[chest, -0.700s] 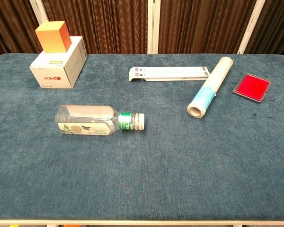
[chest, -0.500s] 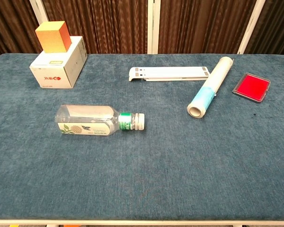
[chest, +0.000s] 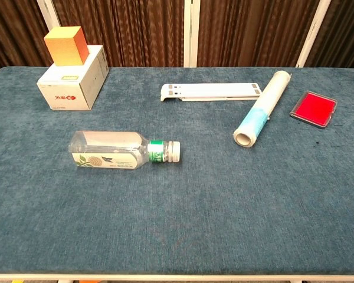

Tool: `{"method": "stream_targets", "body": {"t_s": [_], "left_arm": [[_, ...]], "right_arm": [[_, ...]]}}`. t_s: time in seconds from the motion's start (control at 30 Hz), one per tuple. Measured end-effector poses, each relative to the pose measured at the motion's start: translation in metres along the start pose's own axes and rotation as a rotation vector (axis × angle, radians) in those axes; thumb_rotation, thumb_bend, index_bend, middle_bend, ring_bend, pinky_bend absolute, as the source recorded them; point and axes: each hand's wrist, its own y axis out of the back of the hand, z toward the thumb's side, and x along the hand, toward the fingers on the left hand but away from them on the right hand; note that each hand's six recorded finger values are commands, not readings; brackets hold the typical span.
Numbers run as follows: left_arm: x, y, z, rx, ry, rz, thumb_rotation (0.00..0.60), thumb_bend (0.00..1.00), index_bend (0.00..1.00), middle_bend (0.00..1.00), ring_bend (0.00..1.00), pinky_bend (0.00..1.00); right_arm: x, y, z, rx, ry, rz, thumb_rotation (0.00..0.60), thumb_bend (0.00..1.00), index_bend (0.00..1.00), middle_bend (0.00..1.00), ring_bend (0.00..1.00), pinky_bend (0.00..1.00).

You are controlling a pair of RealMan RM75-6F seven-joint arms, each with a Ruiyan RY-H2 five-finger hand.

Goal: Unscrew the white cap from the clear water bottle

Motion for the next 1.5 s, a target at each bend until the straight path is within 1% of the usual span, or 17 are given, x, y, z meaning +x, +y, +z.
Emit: {"method": "stream_targets", "body": {"t_s": [0.07,0.13,0.2,0.27,0.37,0.4,0.5,0.6,0.7,0.73,0.9,1.1,1.3,1.43,1.47,1.5], "left_arm": [[0.014,0.001,0.016,-0.013,-0.070,-0.014,0.600,0.14,0.08,0.06,0.00,0.00],[0.030,-0.002,0.034,-0.024,-0.142,-0.043,0.600,0.14,0.08,0.06,0.00,0.00],[0.045,-0.008,0.052,-0.031,-0.202,-0.082,0.600,0.14,0.08,0.06,0.00,0.00],[0.058,-0.015,0.067,-0.037,-0.244,-0.123,0.600,0.14,0.09,0.06,0.00,0.00],[0.077,-0.033,0.091,-0.048,-0.291,-0.199,0.600,0.14,0.09,0.06,0.00,0.00],[0.084,-0.042,0.101,-0.052,-0.303,-0.231,0.600,0.14,0.09,0.06,0.00,0.00],[0.098,-0.066,0.127,-0.058,-0.325,-0.297,0.600,0.14,0.09,0.06,0.00,0.00],[0.107,-0.086,0.151,-0.064,-0.337,-0.342,0.600,0.14,0.09,0.06,0.00,0.01],[0.112,-0.101,0.172,-0.082,-0.341,-0.369,0.600,0.14,0.09,0.08,0.00,0.04],[0.113,-0.105,0.177,-0.086,-0.341,-0.374,0.600,0.14,0.10,0.09,0.01,0.06],[0.123,-0.125,0.194,-0.091,-0.314,-0.391,0.600,0.14,0.14,0.13,0.06,0.14],[0.131,-0.141,0.202,-0.050,-0.281,-0.399,0.600,0.15,0.16,0.17,0.09,0.17],[0.135,-0.154,0.208,-0.047,-0.248,-0.408,0.600,0.17,0.20,0.22,0.15,0.23],[0.135,-0.161,0.211,-0.055,-0.242,-0.423,0.600,0.19,0.23,0.24,0.18,0.26],[0.135,-0.162,0.211,-0.055,-0.242,-0.424,0.600,0.20,0.25,0.26,0.19,0.28],[0.135,-0.163,0.212,-0.055,-0.242,-0.421,0.600,0.21,0.27,0.29,0.22,0.33]], "right_arm": [[-0.002,0.002,0.001,0.002,0.006,-0.003,0.600,0.38,0.00,0.00,0.00,0.00],[-0.003,0.003,0.001,0.005,0.011,-0.002,0.600,0.38,0.00,0.00,0.00,0.00],[-0.004,0.003,0.000,0.008,0.012,0.003,0.600,0.38,0.00,0.00,0.00,0.00],[-0.005,0.003,0.000,0.010,0.013,0.007,0.600,0.38,0.00,0.00,0.00,0.00],[-0.005,0.002,-0.001,0.012,0.012,0.017,0.600,0.38,0.00,0.00,0.00,0.00],[-0.005,0.001,-0.002,0.012,0.011,0.021,0.600,0.38,0.00,0.00,0.00,0.00],[-0.006,-0.001,-0.003,0.012,0.005,0.029,0.600,0.38,0.00,0.00,0.00,0.00],[-0.006,-0.002,-0.005,0.010,0.000,0.035,0.600,0.38,0.00,0.00,0.00,0.00],[-0.007,-0.004,-0.006,0.009,-0.005,0.039,0.600,0.38,0.00,0.00,0.00,0.00],[-0.007,-0.004,-0.006,0.009,-0.006,0.040,0.600,0.38,0.00,0.00,0.00,0.00],[-0.006,-0.006,-0.007,0.004,-0.013,0.046,0.600,0.38,0.00,0.00,0.00,0.00],[-0.004,-0.007,-0.009,0.002,-0.019,0.047,0.600,0.38,0.00,0.00,0.00,0.00],[-0.004,-0.007,-0.010,0.002,-0.020,0.048,0.600,0.38,0.00,0.00,0.00,0.00],[-0.004,-0.007,-0.009,0.003,-0.020,0.048,0.600,0.38,0.00,0.00,0.00,0.00],[-0.004,-0.007,-0.009,0.003,-0.019,0.046,0.600,0.38,0.00,0.00,0.00,0.00],[-0.004,-0.007,-0.009,0.002,-0.018,0.045,0.600,0.38,0.00,0.00,0.00,0.00]]}}
